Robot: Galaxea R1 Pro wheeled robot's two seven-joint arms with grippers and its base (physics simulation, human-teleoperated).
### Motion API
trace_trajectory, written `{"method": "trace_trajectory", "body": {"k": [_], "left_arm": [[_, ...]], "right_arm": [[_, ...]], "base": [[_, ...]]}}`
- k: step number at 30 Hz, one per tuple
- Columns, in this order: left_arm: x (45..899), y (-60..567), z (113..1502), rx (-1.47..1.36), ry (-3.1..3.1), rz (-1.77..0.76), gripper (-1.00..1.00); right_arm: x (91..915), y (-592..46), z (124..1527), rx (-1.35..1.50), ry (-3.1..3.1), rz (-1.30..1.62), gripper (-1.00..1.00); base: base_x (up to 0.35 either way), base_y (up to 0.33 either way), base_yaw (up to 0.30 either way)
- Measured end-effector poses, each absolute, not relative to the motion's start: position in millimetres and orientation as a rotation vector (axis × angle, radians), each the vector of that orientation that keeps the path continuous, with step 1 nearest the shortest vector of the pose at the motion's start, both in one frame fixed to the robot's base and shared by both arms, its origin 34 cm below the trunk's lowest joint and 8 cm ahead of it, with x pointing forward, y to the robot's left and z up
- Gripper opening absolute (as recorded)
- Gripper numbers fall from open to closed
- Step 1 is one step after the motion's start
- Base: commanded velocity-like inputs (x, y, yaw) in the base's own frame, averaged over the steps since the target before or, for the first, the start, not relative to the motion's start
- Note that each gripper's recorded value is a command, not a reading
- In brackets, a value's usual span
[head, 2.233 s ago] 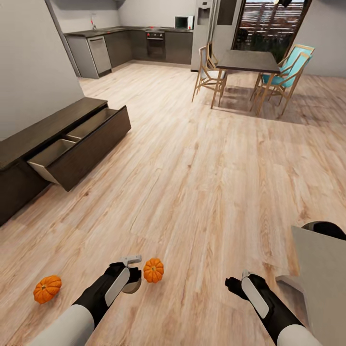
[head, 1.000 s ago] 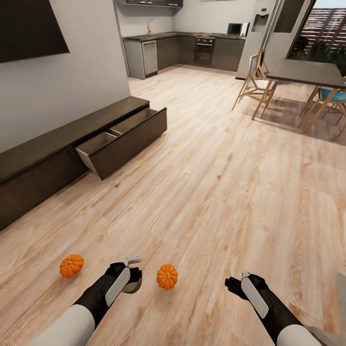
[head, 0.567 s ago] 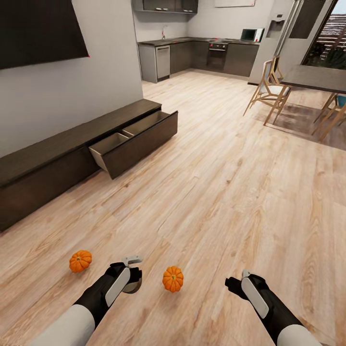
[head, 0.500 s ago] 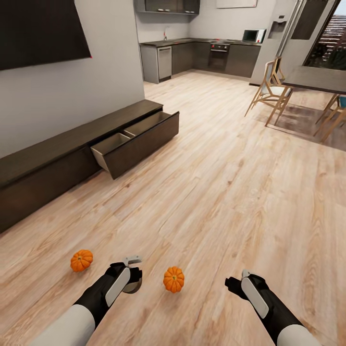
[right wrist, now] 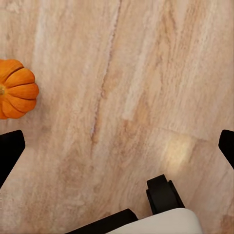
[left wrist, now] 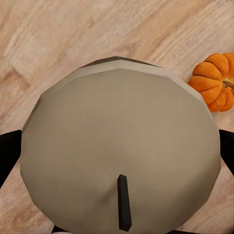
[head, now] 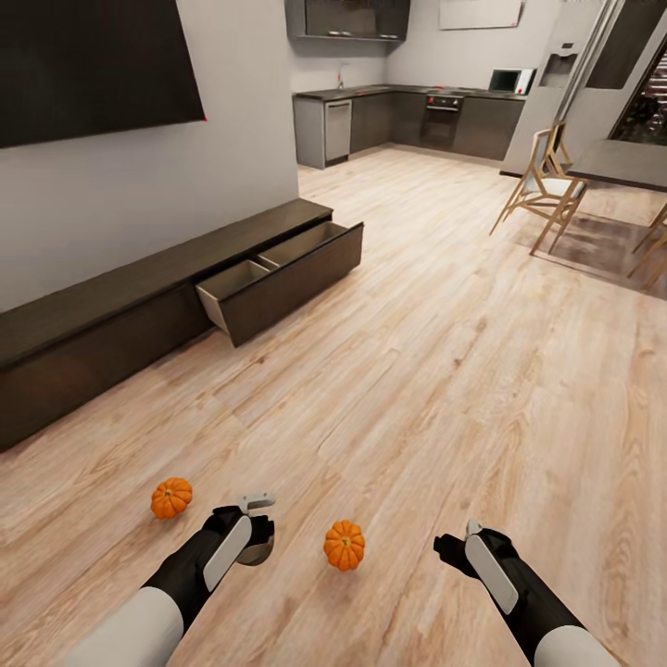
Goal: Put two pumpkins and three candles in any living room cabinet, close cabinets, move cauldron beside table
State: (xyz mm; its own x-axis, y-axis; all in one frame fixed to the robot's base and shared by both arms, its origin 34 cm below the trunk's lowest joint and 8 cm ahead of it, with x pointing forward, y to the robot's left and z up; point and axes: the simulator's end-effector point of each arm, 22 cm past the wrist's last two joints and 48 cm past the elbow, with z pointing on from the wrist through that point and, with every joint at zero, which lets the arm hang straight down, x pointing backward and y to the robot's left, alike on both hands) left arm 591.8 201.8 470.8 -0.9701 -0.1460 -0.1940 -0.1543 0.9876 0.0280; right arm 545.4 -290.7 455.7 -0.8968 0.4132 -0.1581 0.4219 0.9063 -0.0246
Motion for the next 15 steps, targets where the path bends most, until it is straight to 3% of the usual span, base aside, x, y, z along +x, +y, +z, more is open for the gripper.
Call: {"method": "trace_trajectory", "body": {"k": [15], "left_arm": [[597.8, 201.9, 479.4, -0.223, 2.921, 0.062, -1.0]], "right_arm": [[553.0, -288.6, 463.7, 0.646, 2.898, -0.07, 1.0]], "base": [[0.0, 0.0, -0.013]]}}
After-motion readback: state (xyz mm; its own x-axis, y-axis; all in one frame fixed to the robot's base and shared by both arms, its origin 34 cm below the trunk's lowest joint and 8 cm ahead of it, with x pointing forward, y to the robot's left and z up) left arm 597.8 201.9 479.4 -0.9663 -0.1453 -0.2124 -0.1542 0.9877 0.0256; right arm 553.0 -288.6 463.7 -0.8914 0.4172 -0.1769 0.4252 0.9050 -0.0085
